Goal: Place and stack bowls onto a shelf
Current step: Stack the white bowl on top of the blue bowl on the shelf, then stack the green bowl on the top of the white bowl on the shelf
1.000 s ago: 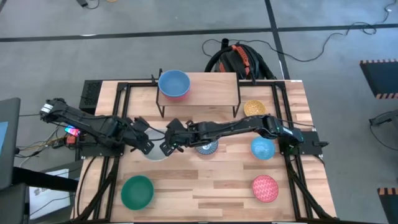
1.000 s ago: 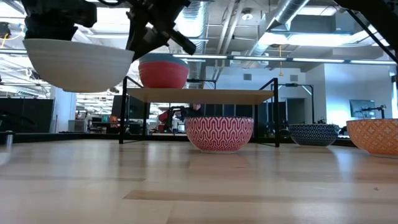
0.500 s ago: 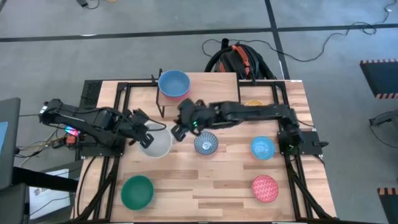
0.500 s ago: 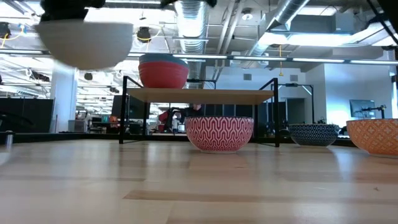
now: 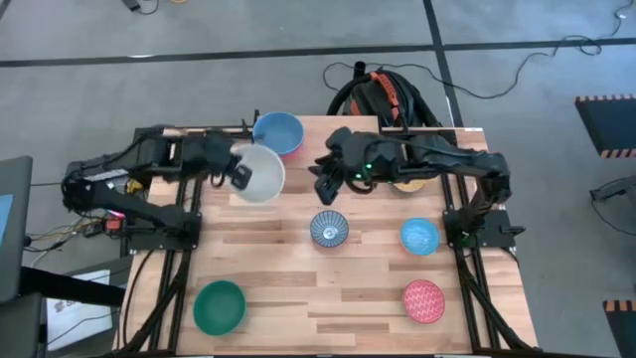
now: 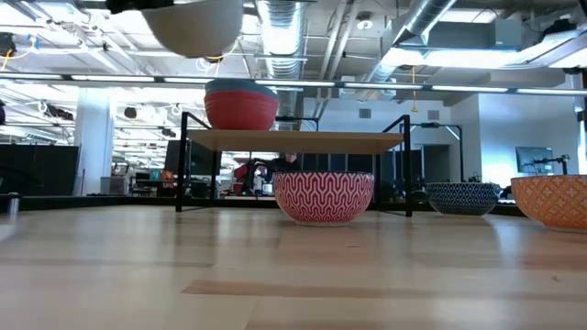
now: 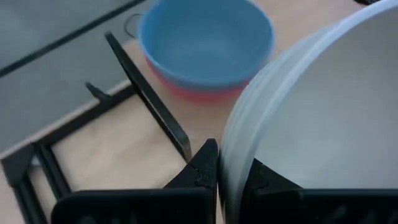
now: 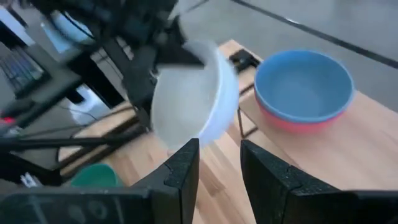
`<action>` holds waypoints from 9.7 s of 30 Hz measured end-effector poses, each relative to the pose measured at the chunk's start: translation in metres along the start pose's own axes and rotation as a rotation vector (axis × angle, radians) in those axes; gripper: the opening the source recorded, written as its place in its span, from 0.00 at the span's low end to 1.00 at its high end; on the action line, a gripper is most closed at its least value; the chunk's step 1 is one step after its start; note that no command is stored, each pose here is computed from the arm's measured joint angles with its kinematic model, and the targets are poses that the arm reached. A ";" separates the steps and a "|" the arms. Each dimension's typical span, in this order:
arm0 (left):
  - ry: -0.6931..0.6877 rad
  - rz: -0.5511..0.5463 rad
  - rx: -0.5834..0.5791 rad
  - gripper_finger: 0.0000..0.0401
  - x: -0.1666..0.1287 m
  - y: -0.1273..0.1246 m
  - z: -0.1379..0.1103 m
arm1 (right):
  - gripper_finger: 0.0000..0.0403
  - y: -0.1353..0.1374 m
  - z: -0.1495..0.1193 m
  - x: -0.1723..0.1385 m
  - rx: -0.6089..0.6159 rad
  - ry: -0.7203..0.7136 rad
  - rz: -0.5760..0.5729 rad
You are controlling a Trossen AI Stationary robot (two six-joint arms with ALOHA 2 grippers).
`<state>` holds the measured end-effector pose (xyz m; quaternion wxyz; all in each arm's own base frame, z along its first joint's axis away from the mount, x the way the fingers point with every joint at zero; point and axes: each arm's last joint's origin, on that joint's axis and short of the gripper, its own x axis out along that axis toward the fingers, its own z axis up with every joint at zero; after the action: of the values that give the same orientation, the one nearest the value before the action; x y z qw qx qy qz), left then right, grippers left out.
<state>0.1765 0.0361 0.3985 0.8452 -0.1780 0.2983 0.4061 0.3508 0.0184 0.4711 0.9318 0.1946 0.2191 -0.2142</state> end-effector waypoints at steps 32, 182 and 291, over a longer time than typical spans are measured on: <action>0.279 0.031 -0.101 0.00 0.139 0.065 0.123 | 0.35 -0.026 -0.021 -0.018 -0.137 0.233 -0.166; 0.515 -0.619 0.174 0.40 -0.038 -0.043 -0.153 | 0.30 0.102 -0.199 0.190 0.094 0.125 0.439; 0.193 -0.263 0.024 0.40 -0.090 -0.095 -0.128 | 0.08 0.088 -0.150 0.154 -0.409 0.257 -0.205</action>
<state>0.1614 -0.1428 0.3655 0.8606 -0.2438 0.3569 0.2694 0.4695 0.1115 0.2947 0.8897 0.0047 0.3930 -0.2322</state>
